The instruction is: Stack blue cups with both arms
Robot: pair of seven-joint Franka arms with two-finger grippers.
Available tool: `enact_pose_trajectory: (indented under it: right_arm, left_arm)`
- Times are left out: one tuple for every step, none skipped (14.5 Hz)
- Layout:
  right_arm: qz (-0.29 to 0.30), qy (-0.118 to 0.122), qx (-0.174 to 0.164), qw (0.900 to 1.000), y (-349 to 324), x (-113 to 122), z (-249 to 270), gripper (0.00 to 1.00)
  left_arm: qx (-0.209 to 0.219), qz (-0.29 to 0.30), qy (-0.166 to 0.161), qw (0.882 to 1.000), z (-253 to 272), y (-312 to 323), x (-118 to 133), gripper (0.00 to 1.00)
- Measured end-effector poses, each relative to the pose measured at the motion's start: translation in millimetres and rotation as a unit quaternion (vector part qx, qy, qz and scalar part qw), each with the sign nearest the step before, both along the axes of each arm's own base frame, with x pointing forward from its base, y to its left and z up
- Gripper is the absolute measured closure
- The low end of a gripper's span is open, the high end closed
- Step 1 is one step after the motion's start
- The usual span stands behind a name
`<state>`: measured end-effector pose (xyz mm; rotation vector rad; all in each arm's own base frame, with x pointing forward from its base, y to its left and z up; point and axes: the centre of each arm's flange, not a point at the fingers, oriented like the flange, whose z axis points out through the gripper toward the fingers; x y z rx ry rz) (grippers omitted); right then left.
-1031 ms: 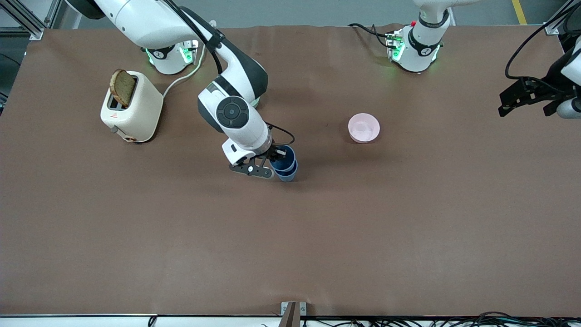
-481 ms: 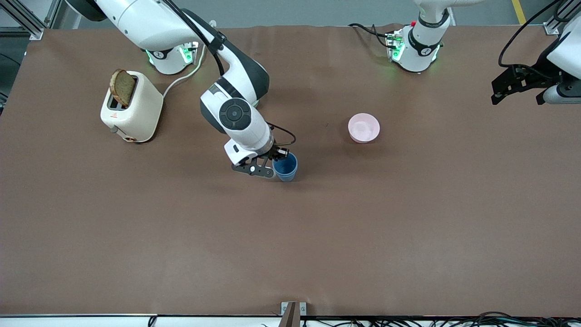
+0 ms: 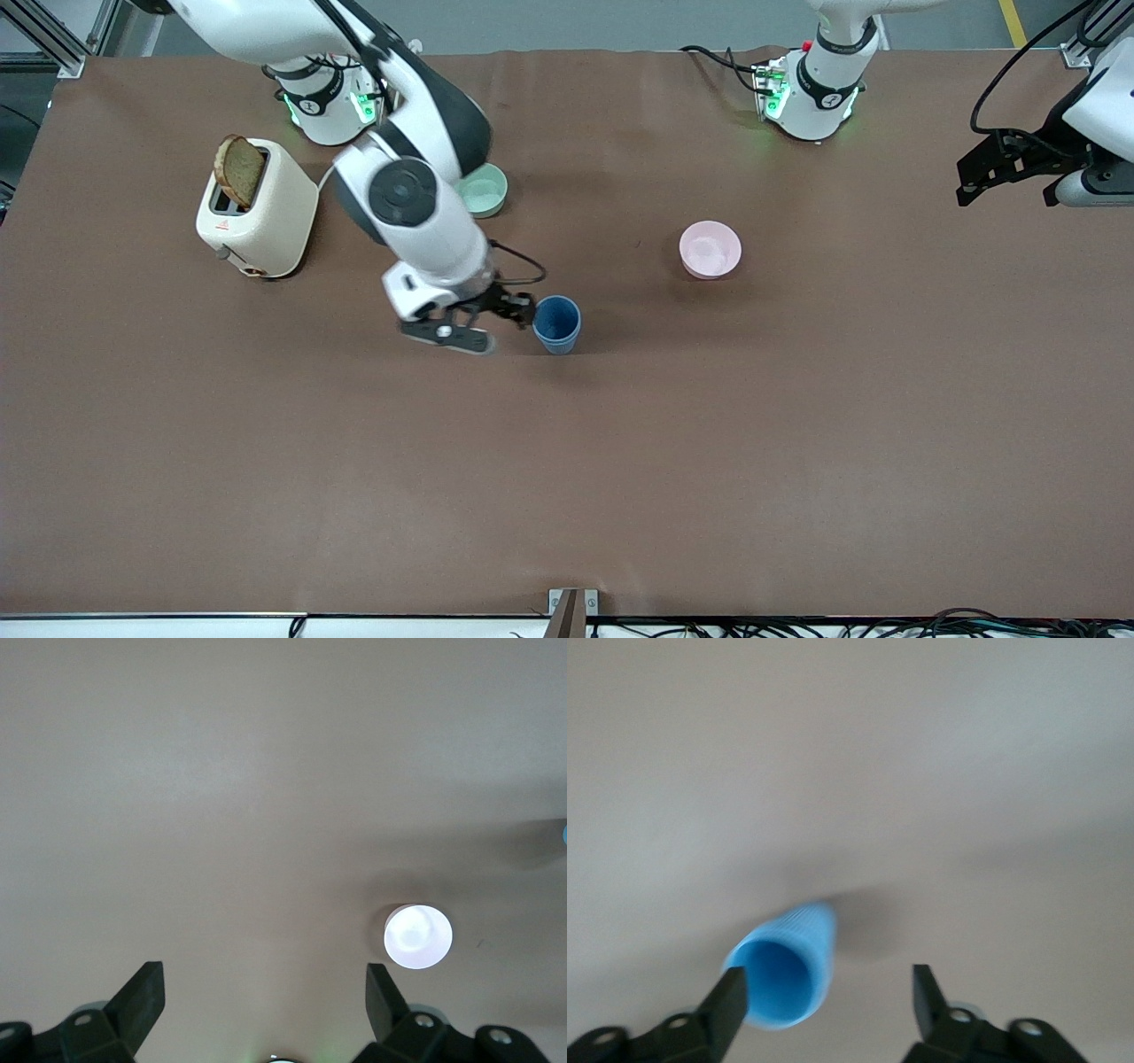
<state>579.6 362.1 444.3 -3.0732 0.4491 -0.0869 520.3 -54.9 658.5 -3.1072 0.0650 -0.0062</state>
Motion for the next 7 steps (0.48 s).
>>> enact_pose_trajectory:
  right_arm:
    - [-0.008,-0.016,-0.049,0.999,-32,4,24,0.0]
    - [-0.017,-0.023,-0.098,0.995,-61,5,44,0.0]
    - [-0.026,-0.023,-0.141,0.989,-88,5,59,0.0]
    - [-0.03,-0.02,-0.17,0.985,-110,5,72,0.0]
    - [-0.031,-0.017,-0.185,0.982,-131,6,83,0.0]
    - [-0.03,-0.015,-0.192,0.981,-153,9,93,0.0]
    - [-0.03,-0.013,-0.195,0.98,-176,13,102,0.0]
  left_arm:
    - [0.0,0.0,0.0,1.0,0,0,0,0.0]
    - [0.0,-0.001,0.0,1.0,0,-1,0,0.0]
    - [0.0,-0.001,0.0,1.0,0,-1,0,0.0]
    - [0.0,-0.001,0.0,1.0,0,-1,0,0.0]
    - [0.0,-0.001,0.0,1.0,0,-1,0,0.0]
    - [0.0,-0.001,0.0,1.0,0,-1,0,0.0]
    - [0.0,-0.001,0.0,1.0,-1,-1,0,0.0]
